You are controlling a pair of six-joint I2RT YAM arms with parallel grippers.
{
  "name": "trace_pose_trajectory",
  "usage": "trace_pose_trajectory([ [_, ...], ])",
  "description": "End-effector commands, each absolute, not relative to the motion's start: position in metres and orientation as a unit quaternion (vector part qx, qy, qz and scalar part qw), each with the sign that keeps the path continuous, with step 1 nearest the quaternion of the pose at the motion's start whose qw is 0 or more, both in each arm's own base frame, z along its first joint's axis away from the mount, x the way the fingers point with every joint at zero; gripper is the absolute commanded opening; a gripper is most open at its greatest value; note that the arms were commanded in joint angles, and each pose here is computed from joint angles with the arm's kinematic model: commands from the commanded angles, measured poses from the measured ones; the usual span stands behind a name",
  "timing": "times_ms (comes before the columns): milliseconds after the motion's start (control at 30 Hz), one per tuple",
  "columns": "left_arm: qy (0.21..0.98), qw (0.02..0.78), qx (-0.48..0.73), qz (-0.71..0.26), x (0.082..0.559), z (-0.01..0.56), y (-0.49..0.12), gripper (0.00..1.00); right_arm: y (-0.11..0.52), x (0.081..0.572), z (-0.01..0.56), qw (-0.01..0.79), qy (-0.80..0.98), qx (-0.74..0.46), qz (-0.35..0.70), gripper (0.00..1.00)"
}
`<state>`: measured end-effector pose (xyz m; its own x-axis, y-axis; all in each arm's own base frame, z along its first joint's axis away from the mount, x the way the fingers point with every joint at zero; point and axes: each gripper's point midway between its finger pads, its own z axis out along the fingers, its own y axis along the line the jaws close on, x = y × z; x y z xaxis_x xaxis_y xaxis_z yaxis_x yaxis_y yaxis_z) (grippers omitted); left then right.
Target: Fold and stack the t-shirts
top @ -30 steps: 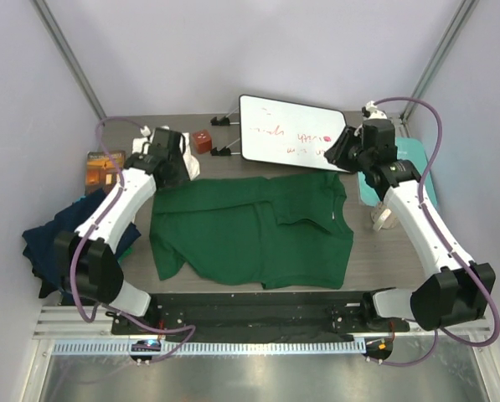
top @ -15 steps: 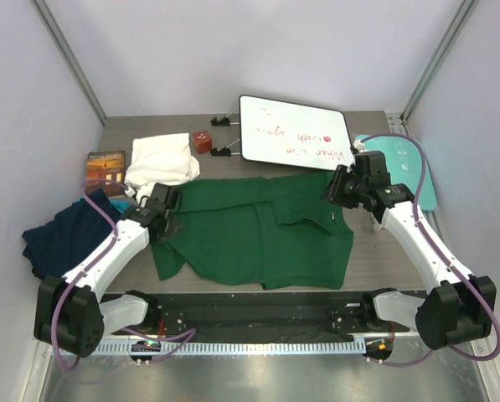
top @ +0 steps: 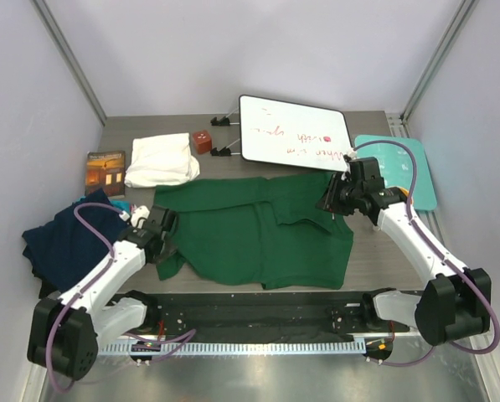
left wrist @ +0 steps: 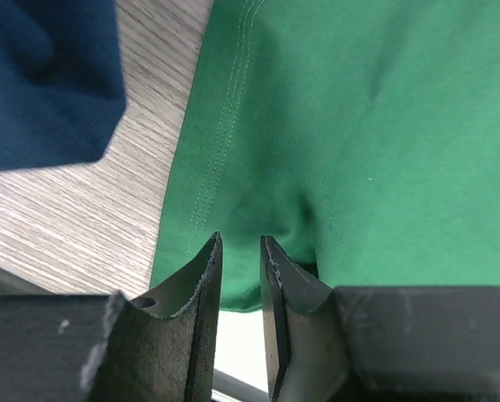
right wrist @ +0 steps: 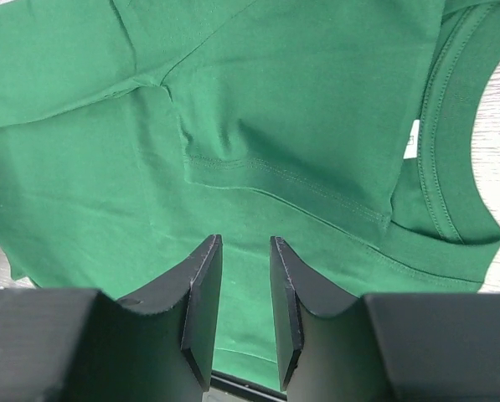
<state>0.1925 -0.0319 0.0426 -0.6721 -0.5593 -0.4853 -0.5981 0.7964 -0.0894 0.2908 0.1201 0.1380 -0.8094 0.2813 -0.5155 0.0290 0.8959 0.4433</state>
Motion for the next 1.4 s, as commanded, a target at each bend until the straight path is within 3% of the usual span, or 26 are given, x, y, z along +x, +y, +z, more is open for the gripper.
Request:
trace_pose_trajectory([
  [0, 0.911, 0.251, -0.324, 0.041, 0.205, 0.032, -0.036, 0.24, 0.132, 0.299, 0.143, 0.307, 0.92, 0.067, 0.233, 0.35],
  [300, 0.923, 0.236, -0.301, 0.046, 0.201, 0.018, -0.051, 0.23, 0.178, 0.311, 0.107, 0.28, 0.933, 0.025, 0.225, 0.34],
  [400, 0.925, 0.231, -0.297, 0.046, 0.196, 0.017, -0.052, 0.23, 0.192, 0.312, 0.077, 0.241, 0.948, 0.014, 0.206, 0.27],
  [467, 0.927, 0.229, -0.292, 0.046, 0.191, 0.018, -0.052, 0.22, 0.194, 0.315, 0.056, 0.222, 0.956, 0.017, 0.189, 0.13],
  [567, 0.93, 0.225, -0.288, 0.034, 0.181, 0.02, -0.057, 0.21, 0.191, 0.319, 0.034, 0.211, 0.963, 0.022, 0.164, 0.01],
  [900, 0.927, 0.208, -0.303, 0.076, 0.159, 0.027, -0.044, 0.16, 0.181, 0.324, 0.005, 0.196, 0.973, 0.039, 0.119, 0.01],
  [1367, 0.917, 0.214, -0.303, 0.144, 0.158, 0.024, -0.034, 0.11, 0.183, 0.326, 0.029, 0.207, 0.969, 0.032, 0.129, 0.01],
])
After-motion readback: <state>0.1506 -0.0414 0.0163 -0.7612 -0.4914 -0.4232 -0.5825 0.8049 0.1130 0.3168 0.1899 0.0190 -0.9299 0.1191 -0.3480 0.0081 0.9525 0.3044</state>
